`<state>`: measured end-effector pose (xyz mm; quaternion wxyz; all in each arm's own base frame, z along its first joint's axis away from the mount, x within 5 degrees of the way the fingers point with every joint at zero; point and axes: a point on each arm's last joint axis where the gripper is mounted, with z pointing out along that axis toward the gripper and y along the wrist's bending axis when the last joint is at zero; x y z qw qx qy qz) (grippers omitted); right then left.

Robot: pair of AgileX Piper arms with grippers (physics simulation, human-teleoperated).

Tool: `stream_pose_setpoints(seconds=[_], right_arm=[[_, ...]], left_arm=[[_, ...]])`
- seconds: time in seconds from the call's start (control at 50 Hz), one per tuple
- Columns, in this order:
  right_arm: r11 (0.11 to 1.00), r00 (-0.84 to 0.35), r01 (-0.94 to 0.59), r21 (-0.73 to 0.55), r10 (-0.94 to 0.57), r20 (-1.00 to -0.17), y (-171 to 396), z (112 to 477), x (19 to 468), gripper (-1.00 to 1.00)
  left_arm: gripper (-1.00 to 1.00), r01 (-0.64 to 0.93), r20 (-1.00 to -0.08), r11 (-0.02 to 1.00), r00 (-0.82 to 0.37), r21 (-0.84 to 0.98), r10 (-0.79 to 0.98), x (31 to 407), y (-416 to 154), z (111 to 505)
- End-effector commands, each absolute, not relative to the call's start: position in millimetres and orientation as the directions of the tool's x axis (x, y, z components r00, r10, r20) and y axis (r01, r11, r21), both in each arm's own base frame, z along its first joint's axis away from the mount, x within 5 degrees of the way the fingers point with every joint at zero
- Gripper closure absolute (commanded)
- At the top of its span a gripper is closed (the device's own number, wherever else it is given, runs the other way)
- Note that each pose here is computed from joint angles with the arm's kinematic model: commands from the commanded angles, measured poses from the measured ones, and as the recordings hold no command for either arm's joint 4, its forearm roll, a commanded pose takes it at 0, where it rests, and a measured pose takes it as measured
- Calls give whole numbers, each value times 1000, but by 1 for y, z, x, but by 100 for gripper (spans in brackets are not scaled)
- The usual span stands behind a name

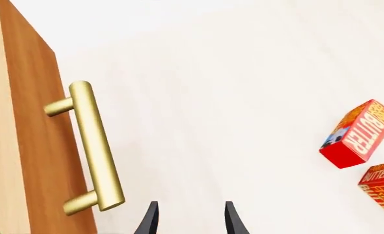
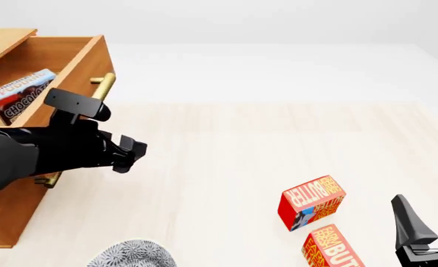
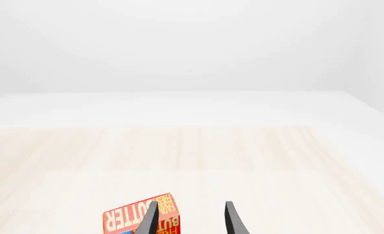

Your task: Put the chocolate pudding in the top drawer of the cabinet and close it.

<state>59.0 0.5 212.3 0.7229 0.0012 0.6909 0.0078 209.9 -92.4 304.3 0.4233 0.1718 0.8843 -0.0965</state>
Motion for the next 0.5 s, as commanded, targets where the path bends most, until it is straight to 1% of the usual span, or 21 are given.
stream_pose_setpoints(seconds=[0.02,0.5], right_arm=[[1000,53,-7,8,9,-999,0,212,59,-100],[1000,52,-7,9,9,-999,0,212,59,-100]], left_arm=[[-100,336,-787,942,-588,-28,187,215,-82,302],[-100,263,-793,964,-596,-42,128,217,-67,295]])
